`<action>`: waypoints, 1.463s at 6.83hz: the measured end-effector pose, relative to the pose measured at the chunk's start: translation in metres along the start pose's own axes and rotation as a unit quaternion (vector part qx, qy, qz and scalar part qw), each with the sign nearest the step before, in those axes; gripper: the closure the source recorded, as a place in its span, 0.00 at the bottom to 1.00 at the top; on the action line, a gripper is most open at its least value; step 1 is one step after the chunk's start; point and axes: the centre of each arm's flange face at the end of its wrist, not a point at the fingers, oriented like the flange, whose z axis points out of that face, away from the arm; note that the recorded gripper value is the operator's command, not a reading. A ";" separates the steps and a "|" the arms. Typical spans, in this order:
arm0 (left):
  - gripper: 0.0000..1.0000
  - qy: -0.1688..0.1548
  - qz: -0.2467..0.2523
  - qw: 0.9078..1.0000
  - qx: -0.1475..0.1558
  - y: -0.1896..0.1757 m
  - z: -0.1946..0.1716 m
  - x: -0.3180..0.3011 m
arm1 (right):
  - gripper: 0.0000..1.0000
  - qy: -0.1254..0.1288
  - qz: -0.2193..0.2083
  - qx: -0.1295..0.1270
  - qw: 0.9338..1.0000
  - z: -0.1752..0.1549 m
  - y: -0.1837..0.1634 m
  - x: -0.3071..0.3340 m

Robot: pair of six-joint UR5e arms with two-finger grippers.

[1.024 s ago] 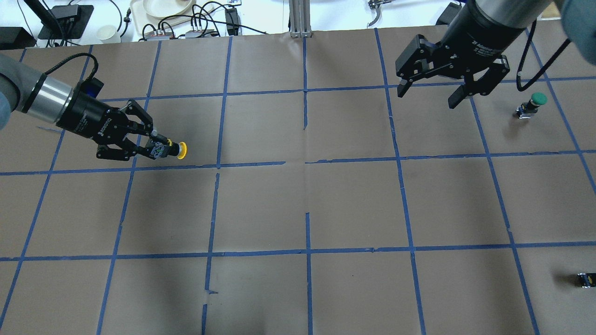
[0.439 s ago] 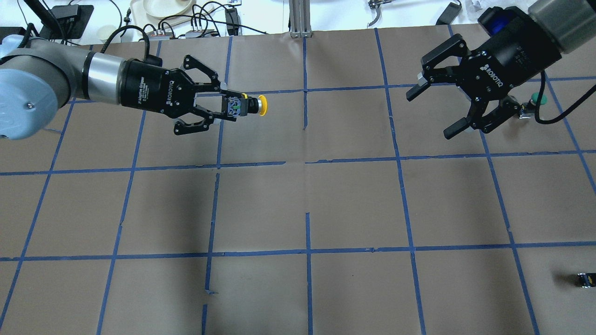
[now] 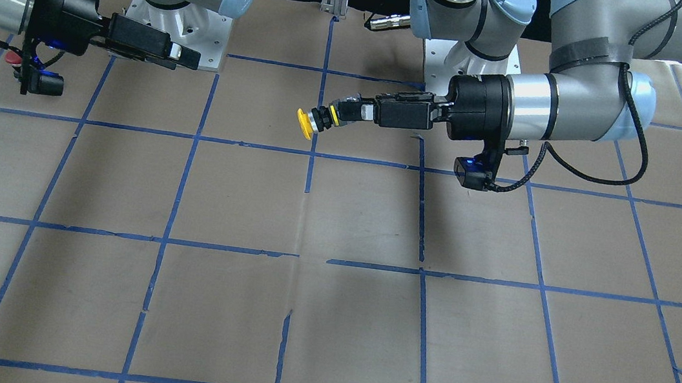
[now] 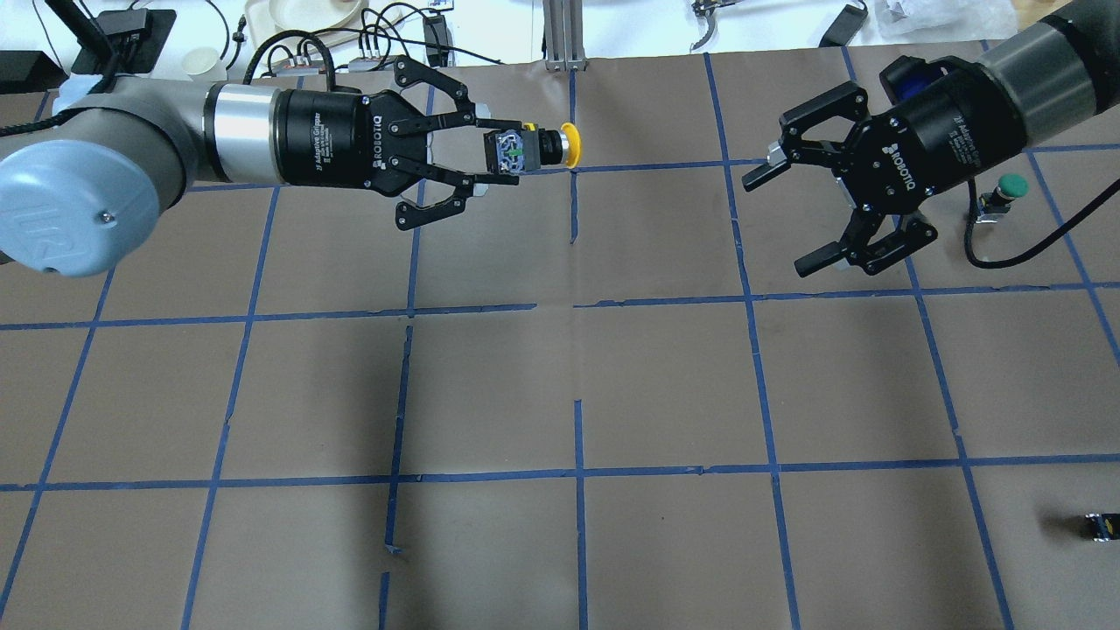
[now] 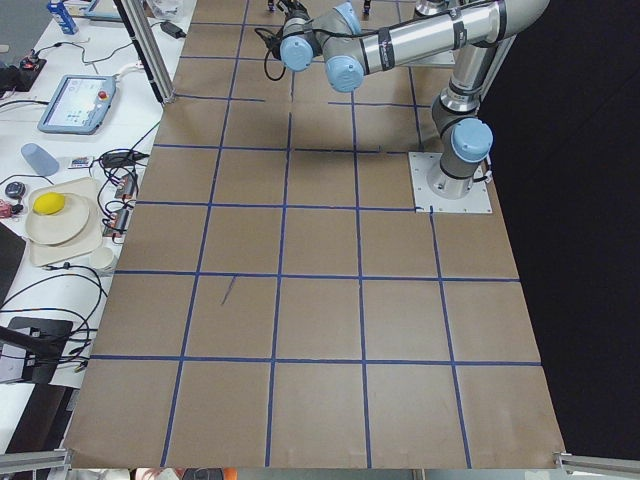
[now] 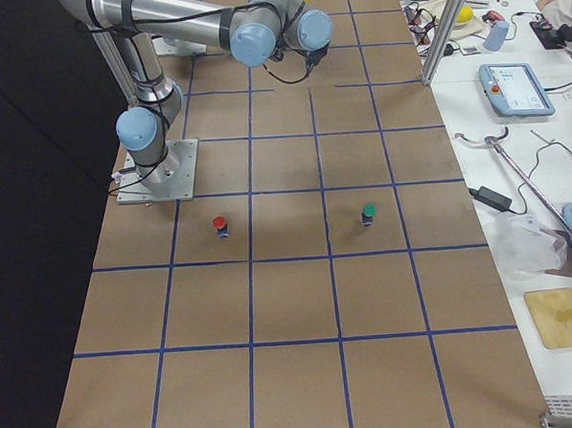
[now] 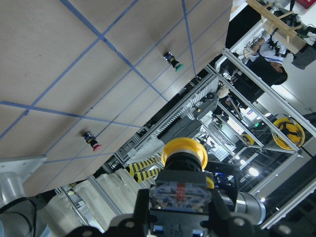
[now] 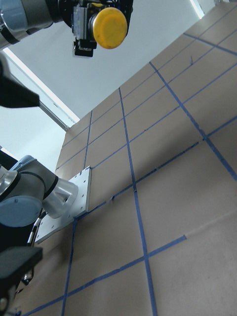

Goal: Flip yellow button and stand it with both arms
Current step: 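Lift the yellow button toward the center while the right gripper approaches, then close the right gripper on the yellow cap end of the button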

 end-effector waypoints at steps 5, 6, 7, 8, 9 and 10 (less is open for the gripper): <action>0.99 0.055 -0.051 0.996 -0.057 0.012 0.036 -0.031 | 0.00 -0.198 -0.083 0.054 0.975 0.002 -0.002 -0.028; 0.99 0.059 -0.057 0.995 -0.064 0.014 0.041 -0.033 | 0.00 -0.210 -0.089 0.060 0.972 0.007 0.003 -0.023; 0.99 0.067 -0.063 0.993 -0.072 0.016 0.045 -0.033 | 0.01 -0.233 -0.097 0.065 0.965 0.016 0.001 -0.016; 0.99 0.071 -0.070 0.992 -0.076 0.018 0.047 -0.032 | 0.02 -0.256 -0.111 0.075 0.957 0.024 -0.003 -0.011; 0.99 0.074 -0.075 0.991 -0.079 0.019 0.048 -0.031 | 0.03 -0.266 -0.132 0.083 0.951 0.029 -0.003 -0.012; 0.99 0.077 -0.078 0.991 -0.082 0.019 0.049 -0.030 | 0.03 -0.269 -0.143 0.083 0.949 0.035 -0.001 -0.014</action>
